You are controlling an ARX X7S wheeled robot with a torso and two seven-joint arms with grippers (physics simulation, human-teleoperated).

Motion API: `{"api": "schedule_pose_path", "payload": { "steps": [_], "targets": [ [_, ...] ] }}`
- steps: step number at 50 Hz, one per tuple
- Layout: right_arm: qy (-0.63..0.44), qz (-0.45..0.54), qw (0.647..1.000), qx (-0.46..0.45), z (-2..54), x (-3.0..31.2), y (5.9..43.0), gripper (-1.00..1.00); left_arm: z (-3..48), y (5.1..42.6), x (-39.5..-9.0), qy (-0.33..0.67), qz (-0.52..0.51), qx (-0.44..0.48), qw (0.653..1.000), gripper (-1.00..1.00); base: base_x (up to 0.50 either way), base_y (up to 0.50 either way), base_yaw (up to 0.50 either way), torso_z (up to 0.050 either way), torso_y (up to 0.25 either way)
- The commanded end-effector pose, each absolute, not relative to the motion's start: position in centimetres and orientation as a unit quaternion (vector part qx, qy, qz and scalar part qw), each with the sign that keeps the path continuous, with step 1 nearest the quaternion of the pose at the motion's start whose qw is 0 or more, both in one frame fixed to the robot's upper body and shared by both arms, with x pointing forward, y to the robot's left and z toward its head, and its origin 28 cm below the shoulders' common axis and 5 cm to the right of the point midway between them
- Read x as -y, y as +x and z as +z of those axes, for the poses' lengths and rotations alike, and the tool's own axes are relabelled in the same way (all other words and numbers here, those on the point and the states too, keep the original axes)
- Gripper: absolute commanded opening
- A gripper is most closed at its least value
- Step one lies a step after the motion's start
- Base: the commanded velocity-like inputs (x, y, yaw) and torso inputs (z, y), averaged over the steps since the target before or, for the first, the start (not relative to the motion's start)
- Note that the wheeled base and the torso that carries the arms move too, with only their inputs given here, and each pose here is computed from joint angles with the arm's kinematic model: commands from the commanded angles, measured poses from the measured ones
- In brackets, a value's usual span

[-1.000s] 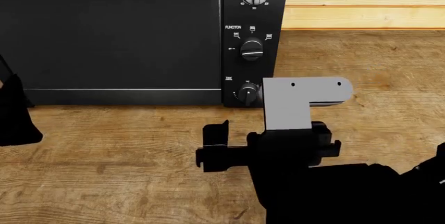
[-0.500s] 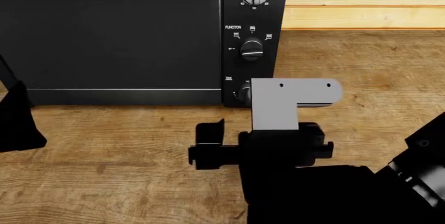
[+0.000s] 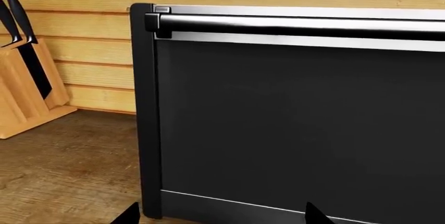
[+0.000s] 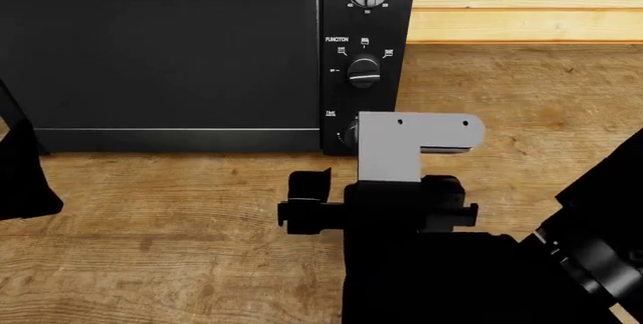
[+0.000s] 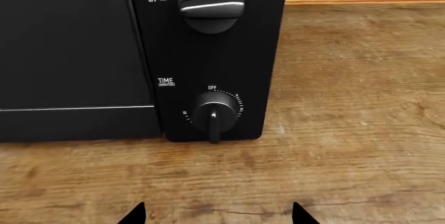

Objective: Turn on the toaster oven by setting the timer.

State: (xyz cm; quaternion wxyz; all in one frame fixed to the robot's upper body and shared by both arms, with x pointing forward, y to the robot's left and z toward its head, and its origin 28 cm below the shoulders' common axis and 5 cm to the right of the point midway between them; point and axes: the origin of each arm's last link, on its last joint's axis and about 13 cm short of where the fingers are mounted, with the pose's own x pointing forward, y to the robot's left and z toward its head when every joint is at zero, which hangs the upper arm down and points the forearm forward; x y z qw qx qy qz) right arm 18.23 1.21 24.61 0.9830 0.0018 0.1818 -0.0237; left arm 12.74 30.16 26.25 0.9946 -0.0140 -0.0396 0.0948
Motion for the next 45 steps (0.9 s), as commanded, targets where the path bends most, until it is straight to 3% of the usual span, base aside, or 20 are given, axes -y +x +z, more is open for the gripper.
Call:
{"api": "schedule_pose_path", "payload": {
  "steps": [1,45],
  "targets": [
    [-0.001,-0.037,0.983,-0.179,24.3,-1.4,18.9,1.0,26.2,12.8,-30.2,-0.015,0.096,0.039,0.995,1.0,0.0,0.0,0.0,0.0,0.0],
    [-0.022,-0.031,0.987,-0.159,22.6,-1.6,20.7,1.0,26.0,12.8,-30.2,-0.015,0.095,0.036,0.995,1.0,0.0,0.0,0.0,0.0,0.0]
  ]
}}
